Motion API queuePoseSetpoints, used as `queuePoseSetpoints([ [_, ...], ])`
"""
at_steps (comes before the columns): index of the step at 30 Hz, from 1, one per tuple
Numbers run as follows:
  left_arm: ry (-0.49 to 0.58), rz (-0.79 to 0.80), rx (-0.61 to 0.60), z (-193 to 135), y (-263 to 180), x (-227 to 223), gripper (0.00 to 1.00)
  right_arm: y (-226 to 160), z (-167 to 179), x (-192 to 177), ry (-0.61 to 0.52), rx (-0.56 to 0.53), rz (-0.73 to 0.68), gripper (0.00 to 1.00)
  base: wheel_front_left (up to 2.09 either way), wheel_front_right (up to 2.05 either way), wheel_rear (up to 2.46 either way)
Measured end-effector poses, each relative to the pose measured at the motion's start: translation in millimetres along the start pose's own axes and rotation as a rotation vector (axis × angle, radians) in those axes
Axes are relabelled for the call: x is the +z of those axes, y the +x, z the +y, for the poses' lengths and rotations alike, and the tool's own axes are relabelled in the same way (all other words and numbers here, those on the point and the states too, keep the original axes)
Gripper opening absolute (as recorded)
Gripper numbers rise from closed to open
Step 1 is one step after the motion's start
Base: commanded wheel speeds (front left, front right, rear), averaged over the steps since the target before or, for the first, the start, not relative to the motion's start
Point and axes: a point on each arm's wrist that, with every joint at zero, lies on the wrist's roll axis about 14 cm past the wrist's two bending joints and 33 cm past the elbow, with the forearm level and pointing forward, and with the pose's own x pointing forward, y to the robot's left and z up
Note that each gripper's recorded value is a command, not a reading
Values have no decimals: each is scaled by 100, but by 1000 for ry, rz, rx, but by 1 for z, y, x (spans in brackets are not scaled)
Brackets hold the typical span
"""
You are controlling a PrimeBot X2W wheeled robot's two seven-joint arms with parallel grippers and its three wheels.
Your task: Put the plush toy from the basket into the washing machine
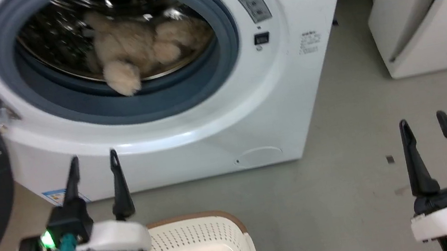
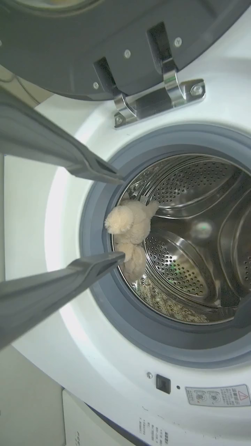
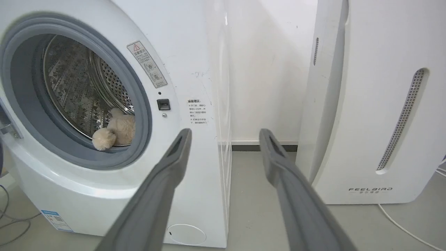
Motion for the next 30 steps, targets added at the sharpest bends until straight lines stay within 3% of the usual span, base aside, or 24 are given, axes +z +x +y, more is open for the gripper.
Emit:
queuePoseSetpoints([
  [8, 4, 19, 30, 11, -53, 3, 100, -17, 17, 11, -25, 51, -19, 100, 0, 0, 0],
  [17, 0, 16, 42, 15, -72, 6, 100, -34, 14, 6, -26, 46, 9, 100, 0, 0, 0],
  [18, 0, 18, 41, 15, -72, 6, 0, -35, 14, 5, -26, 46, 10, 0, 0, 0, 0],
  [30, -1, 24, 39, 14, -72, 7, 0, -35, 15, 4, -27, 47, 22, 0, 0, 0, 0],
])
